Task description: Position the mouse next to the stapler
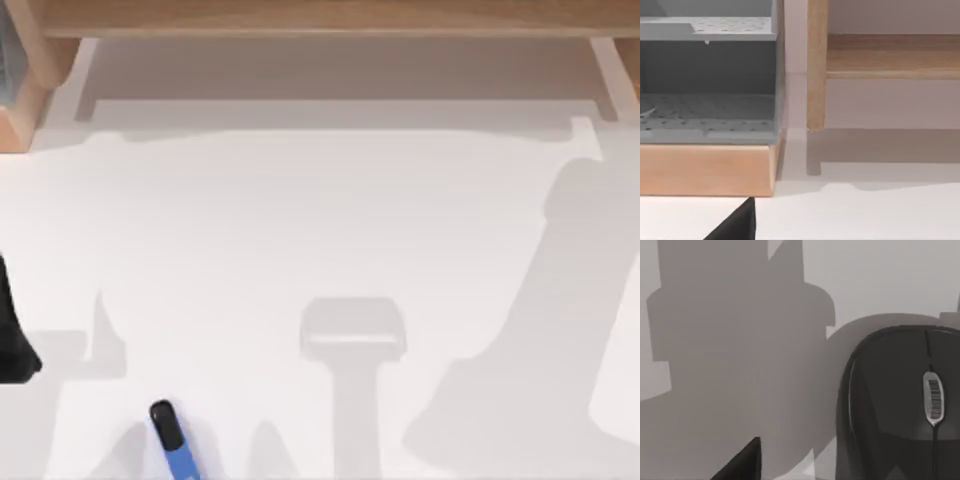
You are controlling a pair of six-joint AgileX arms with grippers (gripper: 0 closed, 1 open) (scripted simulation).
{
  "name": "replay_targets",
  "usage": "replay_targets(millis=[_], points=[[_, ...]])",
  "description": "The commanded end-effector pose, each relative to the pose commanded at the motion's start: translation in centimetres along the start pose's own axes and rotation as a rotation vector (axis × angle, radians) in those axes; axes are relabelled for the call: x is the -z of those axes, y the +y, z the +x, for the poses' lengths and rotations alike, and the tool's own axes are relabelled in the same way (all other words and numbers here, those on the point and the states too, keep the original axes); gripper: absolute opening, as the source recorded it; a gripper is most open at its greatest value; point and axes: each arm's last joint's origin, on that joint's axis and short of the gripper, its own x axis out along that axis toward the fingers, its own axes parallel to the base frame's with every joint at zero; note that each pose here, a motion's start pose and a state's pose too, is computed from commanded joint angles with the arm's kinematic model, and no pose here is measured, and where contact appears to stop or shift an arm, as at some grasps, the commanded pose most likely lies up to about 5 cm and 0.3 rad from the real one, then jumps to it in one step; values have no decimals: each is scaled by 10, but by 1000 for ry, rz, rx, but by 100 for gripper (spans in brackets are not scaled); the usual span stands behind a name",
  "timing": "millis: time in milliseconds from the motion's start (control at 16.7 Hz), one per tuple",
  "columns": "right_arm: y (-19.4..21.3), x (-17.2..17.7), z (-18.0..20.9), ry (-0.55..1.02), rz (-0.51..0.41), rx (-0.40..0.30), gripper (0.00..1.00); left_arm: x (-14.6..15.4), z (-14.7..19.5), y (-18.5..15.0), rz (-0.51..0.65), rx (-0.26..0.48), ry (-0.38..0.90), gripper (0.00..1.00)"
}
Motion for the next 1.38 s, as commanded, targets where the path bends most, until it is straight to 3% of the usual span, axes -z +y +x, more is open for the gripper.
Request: replay_targets(millis=[660,1380], points=[[0,0,0,0,0,0,2,0,0,0,0,0,0,100],[0,1,-13,-14,12,14,0,0,0,0,0,0,0,100]])
